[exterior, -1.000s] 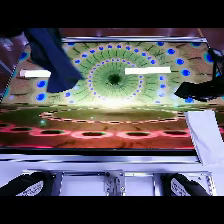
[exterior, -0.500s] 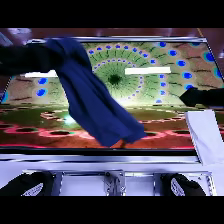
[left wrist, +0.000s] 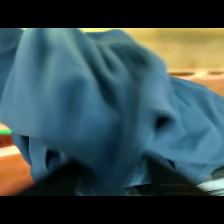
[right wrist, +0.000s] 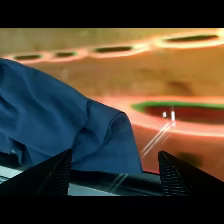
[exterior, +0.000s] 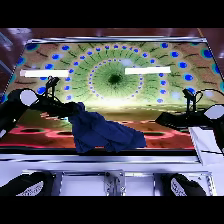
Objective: Fold the shirts.
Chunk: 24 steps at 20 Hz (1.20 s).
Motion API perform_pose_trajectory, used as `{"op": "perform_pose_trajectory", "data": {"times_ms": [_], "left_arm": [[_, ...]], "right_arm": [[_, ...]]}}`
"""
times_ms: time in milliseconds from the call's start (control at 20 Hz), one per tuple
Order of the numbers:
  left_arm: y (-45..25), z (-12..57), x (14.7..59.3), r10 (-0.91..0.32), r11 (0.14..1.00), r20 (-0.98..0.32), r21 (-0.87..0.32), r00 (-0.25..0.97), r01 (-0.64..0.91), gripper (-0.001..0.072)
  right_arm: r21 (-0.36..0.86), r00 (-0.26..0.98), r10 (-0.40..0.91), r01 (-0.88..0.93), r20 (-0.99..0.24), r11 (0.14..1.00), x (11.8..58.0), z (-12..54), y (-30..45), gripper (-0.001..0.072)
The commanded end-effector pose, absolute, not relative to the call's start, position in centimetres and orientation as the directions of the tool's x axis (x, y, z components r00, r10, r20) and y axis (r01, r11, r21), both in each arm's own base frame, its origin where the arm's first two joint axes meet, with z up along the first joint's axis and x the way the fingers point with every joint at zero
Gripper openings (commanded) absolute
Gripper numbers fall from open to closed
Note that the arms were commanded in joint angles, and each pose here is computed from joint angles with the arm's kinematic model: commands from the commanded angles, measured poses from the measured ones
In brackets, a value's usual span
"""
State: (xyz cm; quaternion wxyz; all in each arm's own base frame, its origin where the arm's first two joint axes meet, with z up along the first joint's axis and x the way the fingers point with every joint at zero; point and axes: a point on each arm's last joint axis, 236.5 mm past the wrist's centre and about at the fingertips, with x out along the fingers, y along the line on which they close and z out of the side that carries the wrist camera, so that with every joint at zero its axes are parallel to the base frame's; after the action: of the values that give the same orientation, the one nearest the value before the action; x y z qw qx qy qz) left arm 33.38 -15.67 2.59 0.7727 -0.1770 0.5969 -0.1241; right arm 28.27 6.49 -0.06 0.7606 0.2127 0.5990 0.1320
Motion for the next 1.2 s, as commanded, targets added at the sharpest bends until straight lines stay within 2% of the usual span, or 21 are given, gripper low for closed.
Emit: {"op": "perform_pose_trajectory", "data": {"times_ms": [0, 150, 250, 300, 450, 600, 700, 850, 1000, 1150], "left_arm": [[-12.1, 3.1, 35.2, -0.399, 0.888, -0.873, -0.445, 0.281, -0.12, 0.0712], [-5.7, 5.7, 35.2, -0.368, 0.897, -0.888, -0.417, 0.276, -0.146, 0.0712], [-2.2, 5.5, 32.9, -0.366, 0.886, -0.907, -0.409, 0.21, -0.219, 0.0706], [-1.6, 4.7, 31.2, -0.379, 0.882, -0.912, -0.407, 0.155, -0.238, 0.0679], [-3.1, 0.7, 26.6, -0.429, 0.863, -0.903, -0.415, 0.018, -0.287, 0.0679], [-8.1, -3.6, 21.4, -0.537, 0.825, -0.837, -0.494, -0.107, -0.275, 0.0678], [-9.7, -6.2, 18.8, -0.542, 0.826, -0.824, -0.487, -0.165, -0.282, 0.0677], [-11.6, -8.5, 17.6, -0.569, 0.803, -0.807, -0.505, -0.156, -0.316, 0.0677], [-12.8, -9.2, 18.5, -0.596, 0.773, -0.798, -0.539, -0.092, -0.333, 0.0676], [-13.3, -9.4, 19.2, -0.588, 0.779, -0.806, -0.542, -0.067, -0.315, 0.0673]], "right_arm": [[0.525, 0.234, 0.5, 0.059, -0.834, 0.849, 28.6, -1.5, 7.4, 0.0656], [0.465, 0.22, 0.447, 0.039, -0.867, 0.884, 28.4, -1.9, 6.1, 0.0656], [0.456, 0.206, 0.441, 0.035, -0.874, 0.889, 28.1, -1.9, 5.9, 0.0655], [0.452, 0.201, 0.437, 0.033, -0.877, 0.891, 28.0, -2.0, 5.9, 0.0656], [0.446, 0.199, 0.432, 0.032, -0.88, 0.894, 27.9, -2.1, 5.7, 0.0656], [0.447, 0.196, 0.433, 0.032, -0.88, 0.894, 27.9, -2.1, 5.8, 0.0655], [0.448, 0.196, 0.433, 0.034, -0.88, 0.894, 27.9, -2.1, 5.8, 0.0656], [0.455, 0.175, 0.441, 0.047, -0.88, 0.889, 27.5, -2.2, 5.9, 0.0655], [0.479, 0.099, 0.472, 0.073, -0.876, 0.875, 26.7, -3.5, 6.5, 0.0656], [0.501, 0.048, 0.499, 0.107, -0.865, 0.859, 26.5, -4.8, 6.9, 0.0655]]}}
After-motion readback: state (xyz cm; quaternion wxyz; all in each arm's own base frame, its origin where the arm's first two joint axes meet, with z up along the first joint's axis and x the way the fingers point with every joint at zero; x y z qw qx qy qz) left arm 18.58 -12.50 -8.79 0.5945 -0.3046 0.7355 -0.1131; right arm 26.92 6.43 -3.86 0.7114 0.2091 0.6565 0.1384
